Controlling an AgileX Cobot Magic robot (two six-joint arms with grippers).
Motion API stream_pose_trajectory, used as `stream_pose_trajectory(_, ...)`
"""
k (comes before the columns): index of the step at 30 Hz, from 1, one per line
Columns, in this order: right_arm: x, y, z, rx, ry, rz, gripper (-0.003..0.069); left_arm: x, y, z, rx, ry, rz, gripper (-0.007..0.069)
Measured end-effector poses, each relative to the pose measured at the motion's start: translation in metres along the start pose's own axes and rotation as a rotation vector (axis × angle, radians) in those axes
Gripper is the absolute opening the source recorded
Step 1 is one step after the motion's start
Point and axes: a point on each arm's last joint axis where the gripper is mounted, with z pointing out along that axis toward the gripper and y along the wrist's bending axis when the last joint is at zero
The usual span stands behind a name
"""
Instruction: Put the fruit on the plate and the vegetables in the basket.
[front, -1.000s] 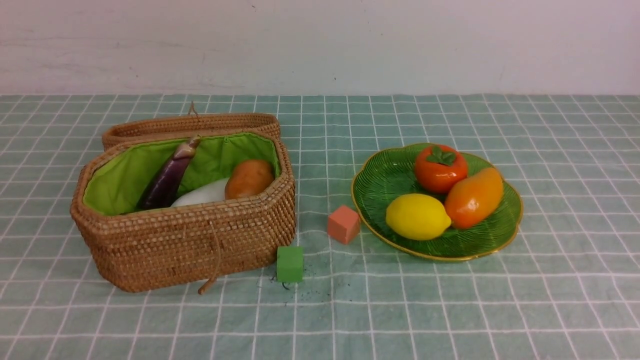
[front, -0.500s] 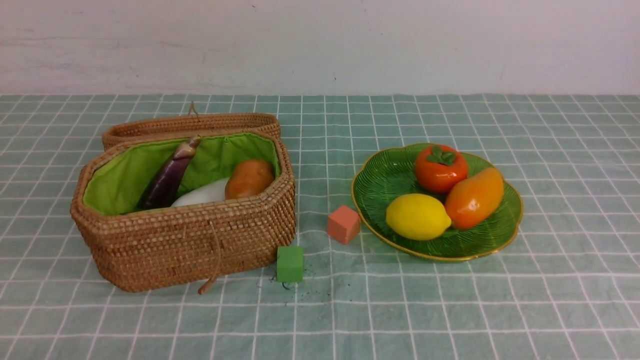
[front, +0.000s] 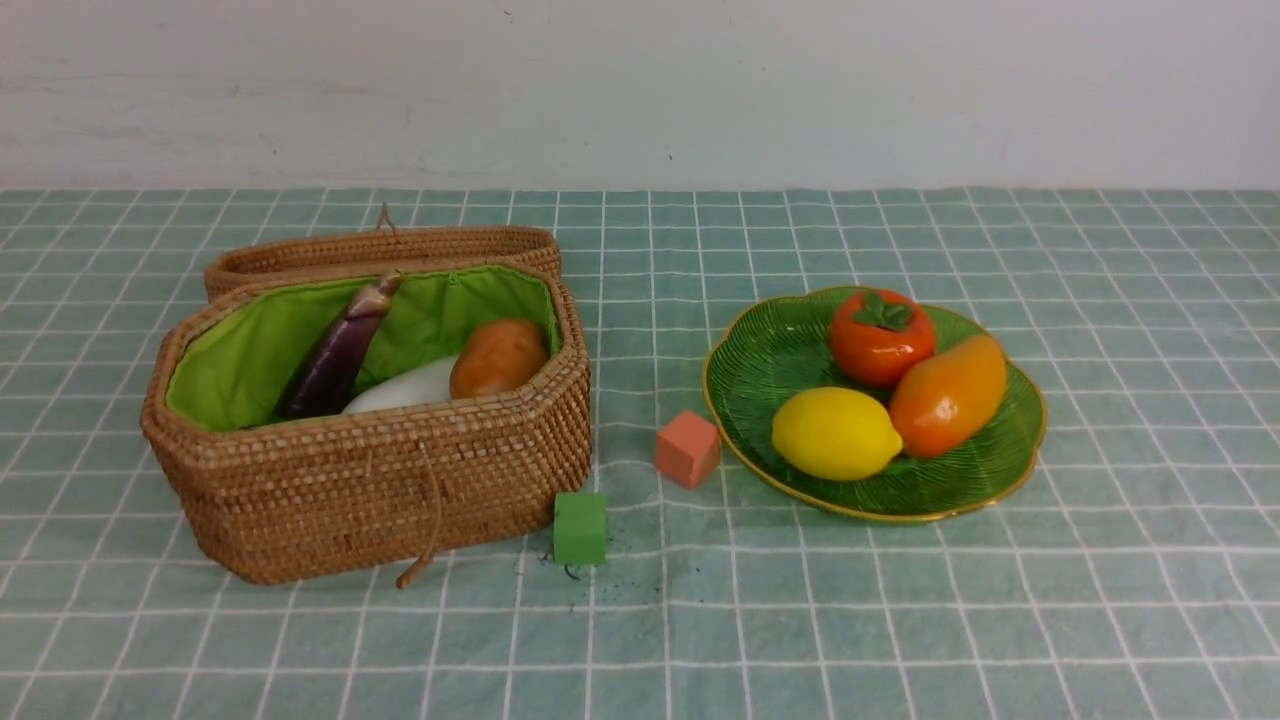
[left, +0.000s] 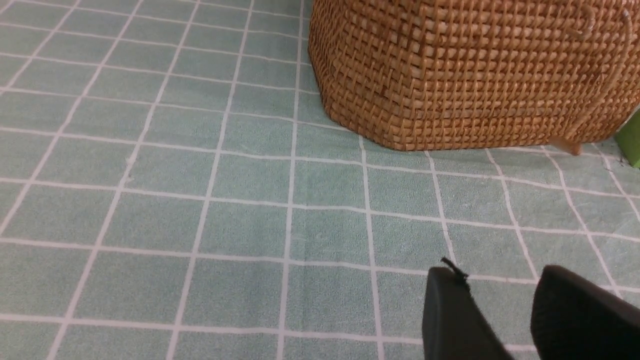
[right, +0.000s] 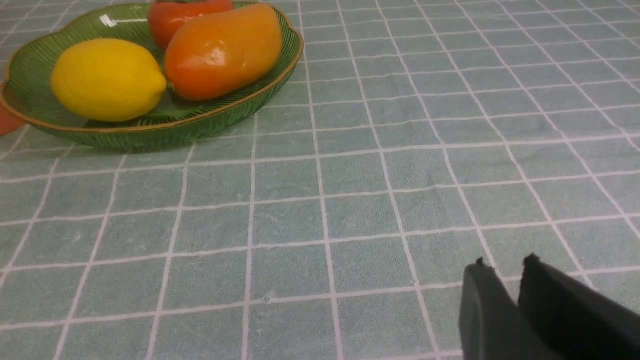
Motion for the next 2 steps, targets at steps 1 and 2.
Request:
stream_pose_trajectory(1,0.0,0.0,0.0,0.0,0.0,0.0,0.0117,0.0,0.0,0.0,0.0,0.0,0.0,0.0238)
stream_pose_trajectory(2,0.0,0.0,0.0,0.0,0.0,0.0,0.0119,0.0,0.0,0.0,0.0,0.0,0.0,0.0238)
